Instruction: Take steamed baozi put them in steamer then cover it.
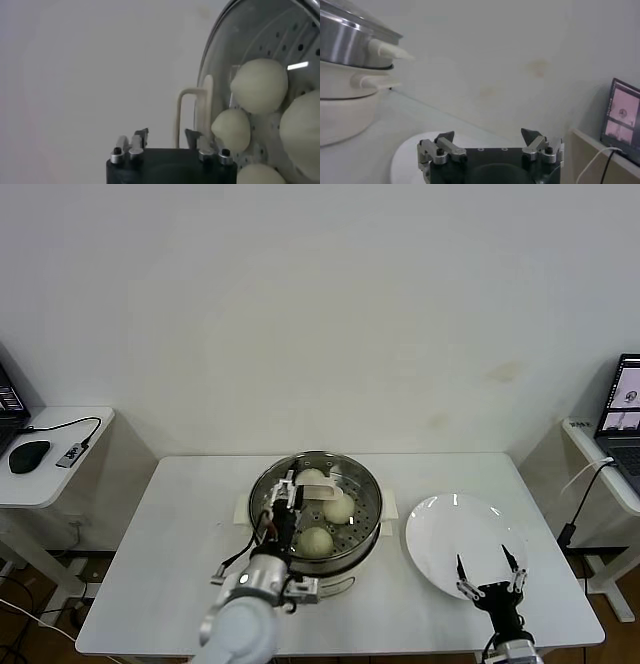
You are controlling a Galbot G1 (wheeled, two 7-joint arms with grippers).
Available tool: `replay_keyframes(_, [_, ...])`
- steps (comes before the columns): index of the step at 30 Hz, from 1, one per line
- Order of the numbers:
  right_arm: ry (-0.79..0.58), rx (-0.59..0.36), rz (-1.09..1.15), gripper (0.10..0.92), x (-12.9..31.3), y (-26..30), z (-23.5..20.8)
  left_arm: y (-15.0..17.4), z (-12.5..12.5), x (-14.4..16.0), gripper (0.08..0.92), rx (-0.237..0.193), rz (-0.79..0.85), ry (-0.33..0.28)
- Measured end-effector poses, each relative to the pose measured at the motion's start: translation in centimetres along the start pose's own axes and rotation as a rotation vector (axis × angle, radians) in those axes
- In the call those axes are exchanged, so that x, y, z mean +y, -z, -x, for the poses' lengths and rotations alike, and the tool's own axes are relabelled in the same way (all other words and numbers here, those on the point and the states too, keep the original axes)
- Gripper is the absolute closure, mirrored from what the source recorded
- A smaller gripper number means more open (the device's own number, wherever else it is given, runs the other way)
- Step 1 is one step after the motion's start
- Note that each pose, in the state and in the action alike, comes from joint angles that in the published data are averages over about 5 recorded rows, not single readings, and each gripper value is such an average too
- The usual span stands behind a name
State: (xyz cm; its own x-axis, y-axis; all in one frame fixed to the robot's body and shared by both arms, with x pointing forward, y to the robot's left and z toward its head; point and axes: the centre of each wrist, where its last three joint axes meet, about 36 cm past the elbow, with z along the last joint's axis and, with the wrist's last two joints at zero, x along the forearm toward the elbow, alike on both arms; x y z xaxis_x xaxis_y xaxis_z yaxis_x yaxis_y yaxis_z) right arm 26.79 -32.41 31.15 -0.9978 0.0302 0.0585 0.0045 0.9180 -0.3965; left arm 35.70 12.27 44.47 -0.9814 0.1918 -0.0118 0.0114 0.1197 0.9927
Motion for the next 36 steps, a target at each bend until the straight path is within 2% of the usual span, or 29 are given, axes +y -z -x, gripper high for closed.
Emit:
replay_keyframes(4, [0.014, -0.002, 0.003, 0.2, 0.1, 0.0, -0.1, -1.3, -2.7, 1.2, 0.188, -0.009, -0.077, 0.011])
replay_keyframes(9, [0.031, -0.008, 0.014, 0.2, 0.2, 0.2, -0.1, -3.6, -6.2, 2.2, 0.177, 0.006, -0.252, 0.016])
replay_keyframes(14, [0.049, -0.005, 0.036, 0.2, 0.7, 0.5, -0.3, -7.4, -8.3, 1.4, 0.177, 0.033, -0.519, 0.032])
replay_keyframes(19, [0.083, -0.001, 0.067, 0.2, 1.2, 1.0, -0.7, -11.4, -10.9, -1.3, 0.177, 0.106, -0.814, 0.035])
replay_keyframes(25, [0.137, 0.017, 0.108, 0.2, 1.2, 1.4, -1.7, -13.6, -14.3, -3.8, 0.177, 0.205, -1.107, 0.05])
replay_keyframes(30, [0.171, 0.041, 0.138, 0.2, 1.0, 1.7, -2.9, -14.3, -16.6, -5.5, 0.177, 0.265, -1.246, 0.044])
replay_keyframes(36, [0.206, 0.052, 0.171, 0.2, 1.2, 2.4, -3.9, -14.9, -18.2, -6.8, 0.177, 0.313, -1.334, 0.049])
